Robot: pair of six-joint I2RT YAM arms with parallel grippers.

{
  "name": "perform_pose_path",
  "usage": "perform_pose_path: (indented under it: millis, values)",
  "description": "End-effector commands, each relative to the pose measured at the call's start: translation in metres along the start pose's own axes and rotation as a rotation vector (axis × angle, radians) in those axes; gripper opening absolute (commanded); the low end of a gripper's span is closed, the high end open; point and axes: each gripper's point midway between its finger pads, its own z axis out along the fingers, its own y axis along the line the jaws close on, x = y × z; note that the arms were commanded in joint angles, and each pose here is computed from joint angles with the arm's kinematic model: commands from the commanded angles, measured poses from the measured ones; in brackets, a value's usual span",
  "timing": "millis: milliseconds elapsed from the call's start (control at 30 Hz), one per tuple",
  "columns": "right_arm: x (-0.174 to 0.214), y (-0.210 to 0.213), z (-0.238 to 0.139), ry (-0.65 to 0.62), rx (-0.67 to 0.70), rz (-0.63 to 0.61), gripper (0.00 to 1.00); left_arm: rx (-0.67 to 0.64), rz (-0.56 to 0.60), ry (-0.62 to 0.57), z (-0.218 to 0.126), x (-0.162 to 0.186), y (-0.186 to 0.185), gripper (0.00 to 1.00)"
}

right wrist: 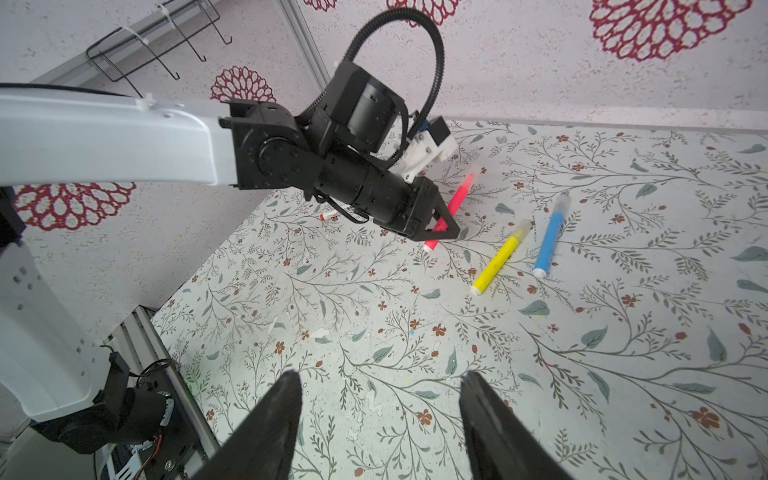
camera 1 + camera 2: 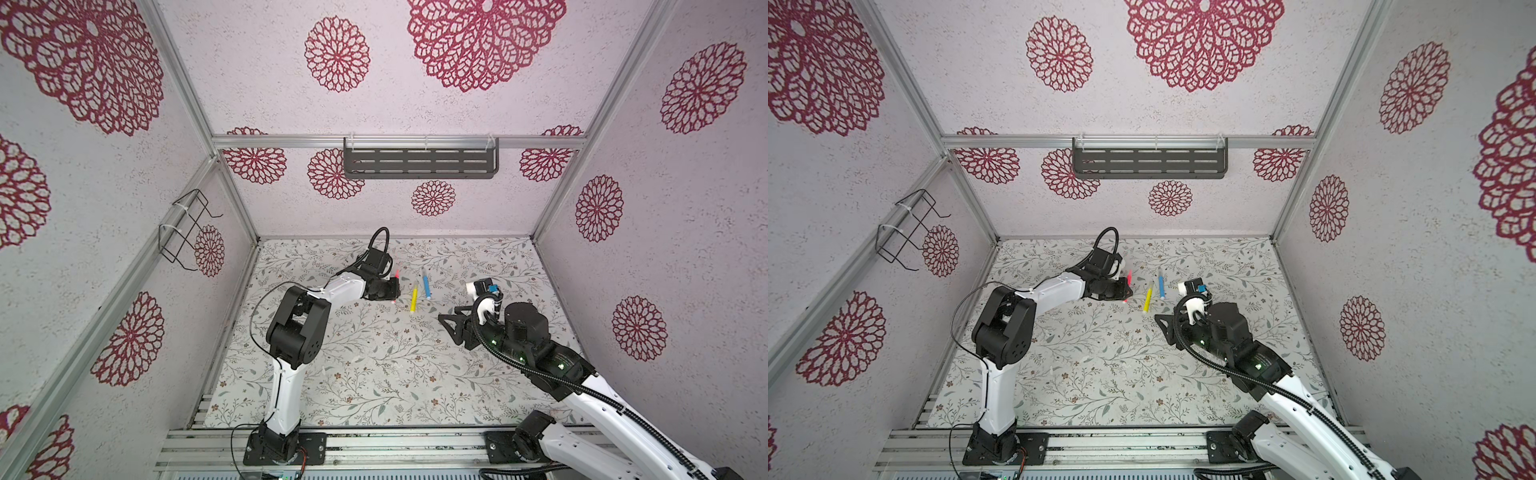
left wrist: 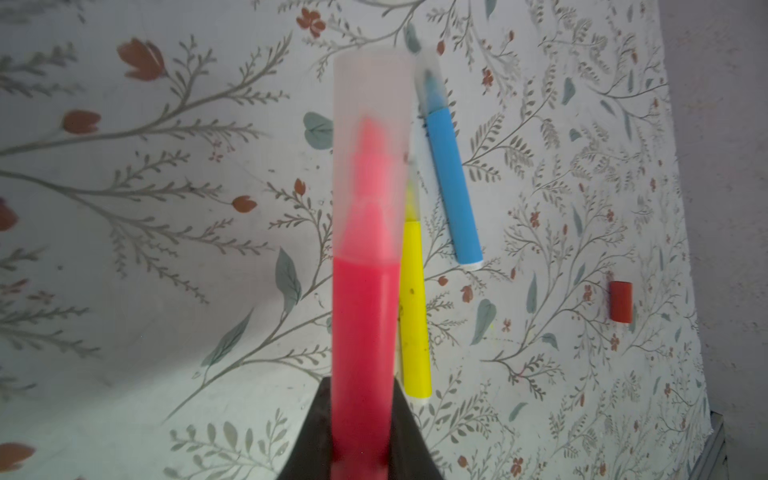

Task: Insert the pens into the pen caps
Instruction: 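Carry the capped pink highlighter with the left gripper down beside the yellow highlighter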

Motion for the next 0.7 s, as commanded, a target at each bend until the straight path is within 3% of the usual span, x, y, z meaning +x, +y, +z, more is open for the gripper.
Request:
perform_pose_path:
  millis: [0,267,667]
  values:
    - [-0.007,-0.002,-0.005,-0.032,0.014,0.000,0.64,-0.029,-0.017,0.020,0.006,0.002,0.001,0.02]
    - [-0.007,-0.002,-0.005,-0.035,0.012,0.003,0.64,-0.130,-0.032,0.093,0.026,0.018,0.015,0.06]
    - [-0.006,-0.003,-0.009,-0.043,0.014,0.005,0.64,-0.133,-0.022,0.087,0.034,0.017,0.004,0.13]
